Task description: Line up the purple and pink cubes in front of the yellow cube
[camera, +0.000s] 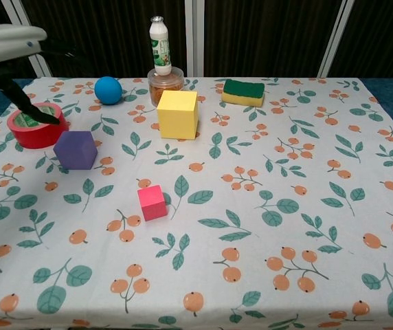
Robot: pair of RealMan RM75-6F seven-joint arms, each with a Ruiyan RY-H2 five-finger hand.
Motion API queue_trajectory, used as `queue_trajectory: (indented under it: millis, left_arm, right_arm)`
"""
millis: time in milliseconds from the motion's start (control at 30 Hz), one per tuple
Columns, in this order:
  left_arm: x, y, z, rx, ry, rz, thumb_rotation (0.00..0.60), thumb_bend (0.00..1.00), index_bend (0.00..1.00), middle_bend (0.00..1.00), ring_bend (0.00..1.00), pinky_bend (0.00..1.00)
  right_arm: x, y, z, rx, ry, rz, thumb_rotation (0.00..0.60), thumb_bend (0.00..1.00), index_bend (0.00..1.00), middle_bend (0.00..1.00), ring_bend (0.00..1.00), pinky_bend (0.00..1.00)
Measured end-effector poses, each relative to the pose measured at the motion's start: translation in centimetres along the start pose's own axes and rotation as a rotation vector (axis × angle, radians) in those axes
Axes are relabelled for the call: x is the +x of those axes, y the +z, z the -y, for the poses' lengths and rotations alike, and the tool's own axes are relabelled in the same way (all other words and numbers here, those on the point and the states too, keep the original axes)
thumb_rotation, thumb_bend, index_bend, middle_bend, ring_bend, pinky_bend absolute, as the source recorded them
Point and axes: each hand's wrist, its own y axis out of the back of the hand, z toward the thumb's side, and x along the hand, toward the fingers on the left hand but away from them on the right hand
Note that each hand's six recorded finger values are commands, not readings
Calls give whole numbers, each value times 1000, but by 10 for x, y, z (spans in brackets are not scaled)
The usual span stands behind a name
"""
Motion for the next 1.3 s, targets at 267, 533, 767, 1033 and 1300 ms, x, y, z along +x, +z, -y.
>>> queue_trajectory:
  millis: [267,533,767,1033,1300]
  left_arm:
    - [26,8,30,33,-86,-34,600,152,266,355,236,291]
    - [19,9,51,45,-131,-60,600,151,266,352,236,291]
    - [21,-3,66,13,-138,-134,600,152,288,374,236,293]
    - [25,-9,73,-19,-131,-177,600,198,367,431,254,293]
    - [28,-16,78,36,-133,-183,600,260,391,450,264,293]
  right_arm:
    - [-1,-1,-2,5,0,0,600,157,36,75,0,102]
    - [-1,-2,0,-4,8,3,600,157,36,75,0,102]
    - [0,-3,-1,-4,7,2,600,157,36,75,0,102]
    - [1,-3,-1,-5,6,1,600,157,36,75,0,102]
    - [0,-4,-1,-5,9,3,600,158,36,75,0,102]
